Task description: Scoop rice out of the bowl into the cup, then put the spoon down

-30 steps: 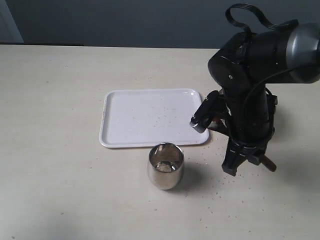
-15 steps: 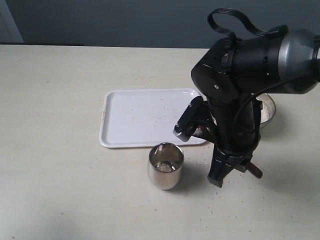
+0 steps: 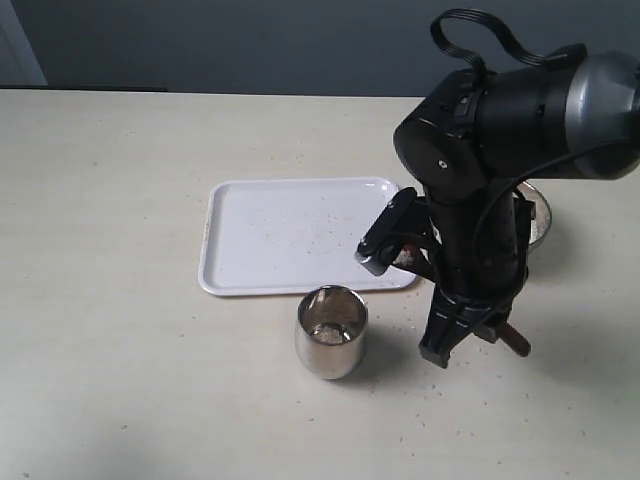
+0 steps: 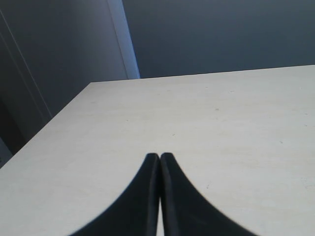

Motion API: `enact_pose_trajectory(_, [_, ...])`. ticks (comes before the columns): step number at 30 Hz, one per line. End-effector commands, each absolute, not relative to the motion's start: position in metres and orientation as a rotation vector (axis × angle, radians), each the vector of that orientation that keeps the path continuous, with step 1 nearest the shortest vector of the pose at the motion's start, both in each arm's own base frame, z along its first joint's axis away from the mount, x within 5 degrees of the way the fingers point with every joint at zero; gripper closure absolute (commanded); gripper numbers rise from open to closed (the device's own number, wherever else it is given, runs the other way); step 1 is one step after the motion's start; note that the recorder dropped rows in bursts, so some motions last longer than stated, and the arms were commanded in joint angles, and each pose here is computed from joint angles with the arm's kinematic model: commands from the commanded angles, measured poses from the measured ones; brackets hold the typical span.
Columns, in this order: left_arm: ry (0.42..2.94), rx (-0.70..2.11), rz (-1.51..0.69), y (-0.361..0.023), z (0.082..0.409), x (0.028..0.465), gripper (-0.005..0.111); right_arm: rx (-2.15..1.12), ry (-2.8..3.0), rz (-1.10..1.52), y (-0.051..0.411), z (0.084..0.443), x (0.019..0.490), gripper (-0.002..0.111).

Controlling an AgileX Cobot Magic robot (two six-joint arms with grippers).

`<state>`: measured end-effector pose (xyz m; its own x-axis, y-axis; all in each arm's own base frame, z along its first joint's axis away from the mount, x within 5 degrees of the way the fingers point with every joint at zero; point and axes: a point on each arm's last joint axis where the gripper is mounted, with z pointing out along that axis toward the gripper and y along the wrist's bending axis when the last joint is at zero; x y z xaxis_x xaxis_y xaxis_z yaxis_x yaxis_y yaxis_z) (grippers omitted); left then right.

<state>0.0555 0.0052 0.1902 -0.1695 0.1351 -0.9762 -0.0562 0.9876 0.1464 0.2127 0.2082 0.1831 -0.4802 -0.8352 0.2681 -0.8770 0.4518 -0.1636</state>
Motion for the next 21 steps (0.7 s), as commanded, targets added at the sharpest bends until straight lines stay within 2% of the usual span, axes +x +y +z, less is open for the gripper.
enact_pose_trajectory(1, [1.724, 0.053, 0.17, 0.0053, 0.1916, 0.0552, 0.106, 1.505, -2.564, 0.44, 0.2056, 0.1861, 0.2138, 0.109])
enact_pose_trajectory(21, [1.724, 0.053, 0.17, 0.0053, 0.1916, 0.0552, 0.106, 1.453, -2.595, 0.282, 0.2102, 0.1911, 0.2049, 0.109])
